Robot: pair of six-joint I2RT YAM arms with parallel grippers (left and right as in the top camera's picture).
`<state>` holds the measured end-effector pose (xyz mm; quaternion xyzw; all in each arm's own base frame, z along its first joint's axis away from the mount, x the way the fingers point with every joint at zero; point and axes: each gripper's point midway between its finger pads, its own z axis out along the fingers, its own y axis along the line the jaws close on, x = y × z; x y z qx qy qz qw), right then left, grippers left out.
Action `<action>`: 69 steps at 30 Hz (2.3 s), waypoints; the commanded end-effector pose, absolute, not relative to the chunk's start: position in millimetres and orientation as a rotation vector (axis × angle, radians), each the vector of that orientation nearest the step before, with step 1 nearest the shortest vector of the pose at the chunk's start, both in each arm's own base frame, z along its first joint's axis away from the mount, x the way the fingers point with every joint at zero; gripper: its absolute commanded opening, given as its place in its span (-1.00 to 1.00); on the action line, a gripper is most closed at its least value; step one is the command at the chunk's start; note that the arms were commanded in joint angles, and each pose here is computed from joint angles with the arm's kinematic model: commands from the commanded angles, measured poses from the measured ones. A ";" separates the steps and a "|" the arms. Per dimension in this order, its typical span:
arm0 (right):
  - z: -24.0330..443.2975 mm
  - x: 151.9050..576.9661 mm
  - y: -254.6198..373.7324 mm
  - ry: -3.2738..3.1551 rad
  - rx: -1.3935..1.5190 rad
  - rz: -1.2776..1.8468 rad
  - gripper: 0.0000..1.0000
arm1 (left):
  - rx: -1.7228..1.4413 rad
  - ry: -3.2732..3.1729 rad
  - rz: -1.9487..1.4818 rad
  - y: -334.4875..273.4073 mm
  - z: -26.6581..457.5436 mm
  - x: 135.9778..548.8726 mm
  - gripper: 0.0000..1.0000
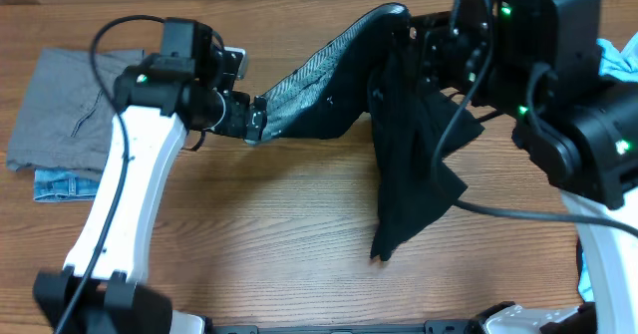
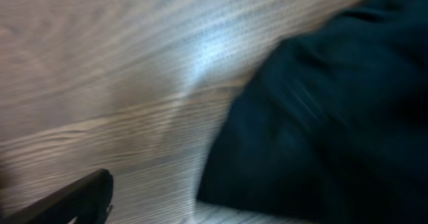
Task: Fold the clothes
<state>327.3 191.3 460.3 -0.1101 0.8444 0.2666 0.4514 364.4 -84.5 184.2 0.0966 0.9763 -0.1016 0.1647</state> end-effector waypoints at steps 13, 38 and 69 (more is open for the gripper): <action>481.5 315.1 179.9 2.026 -0.252 0.644 -0.93 | 0.228 2.778 -0.425 -93.8 183.5 373.9 -0.92; 277.1 312.5 129.8 2.754 -0.108 0.094 -0.92 | -0.273 2.376 -0.179 -36.1 334.1 347.4 -0.92; 184.3 273.2 119.5 2.999 0.513 0.026 0.45 | -0.336 2.423 -0.183 -35.4 323.0 346.2 -0.92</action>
